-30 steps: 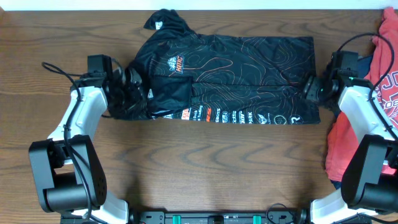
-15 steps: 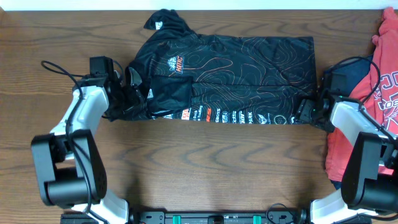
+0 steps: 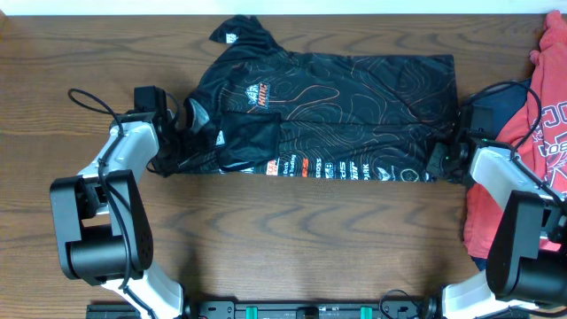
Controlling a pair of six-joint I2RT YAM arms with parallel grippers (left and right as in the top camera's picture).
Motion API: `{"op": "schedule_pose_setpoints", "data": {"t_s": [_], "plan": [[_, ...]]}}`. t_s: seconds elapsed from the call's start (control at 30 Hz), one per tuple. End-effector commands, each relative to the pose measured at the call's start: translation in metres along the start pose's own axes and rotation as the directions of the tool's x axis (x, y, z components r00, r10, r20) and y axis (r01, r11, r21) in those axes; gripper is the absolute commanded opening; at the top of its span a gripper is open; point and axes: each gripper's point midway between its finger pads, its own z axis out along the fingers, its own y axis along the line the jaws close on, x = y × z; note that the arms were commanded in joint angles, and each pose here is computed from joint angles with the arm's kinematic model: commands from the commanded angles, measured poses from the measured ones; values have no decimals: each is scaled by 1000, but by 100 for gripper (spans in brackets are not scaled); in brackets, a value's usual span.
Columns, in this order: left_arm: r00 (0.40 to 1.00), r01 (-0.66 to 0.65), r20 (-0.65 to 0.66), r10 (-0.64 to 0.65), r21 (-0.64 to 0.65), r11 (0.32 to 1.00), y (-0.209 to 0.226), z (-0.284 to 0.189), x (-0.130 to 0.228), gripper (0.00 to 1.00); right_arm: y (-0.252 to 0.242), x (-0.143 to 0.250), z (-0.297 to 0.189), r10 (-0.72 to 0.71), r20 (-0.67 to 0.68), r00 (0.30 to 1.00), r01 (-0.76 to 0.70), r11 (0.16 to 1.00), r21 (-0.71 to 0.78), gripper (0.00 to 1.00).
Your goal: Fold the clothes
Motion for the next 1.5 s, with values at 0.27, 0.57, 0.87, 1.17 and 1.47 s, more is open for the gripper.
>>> {"op": "schedule_pose_setpoints", "data": {"t_s": [0.27, 0.57, 0.87, 1.17, 1.47], "plan": [[989, 23, -142, -51, -192, 981, 43, 7, 44, 34, -36, 40, 7, -16, -133, 991, 40, 983, 180, 16], [992, 27, -118, -49, -180, 983, 40, 9, 38, 31, -36, 42, 7, -17, -139, 990, 42, 983, 181, 18], [995, 74, -55, -80, -100, 992, 25, 13, 21, 69, -36, 42, 7, -17, -139, 990, 42, 983, 181, 19], [990, 60, -124, -60, -1, 998, 7, 11, 33, 60, -36, 41, 7, -17, -138, 990, 42, 983, 181, 20], [997, 33, -74, -31, 29, 999, 3, -15, 25, 58, -36, 40, 7, -16, -131, 991, 40, 983, 179, 21]]}}
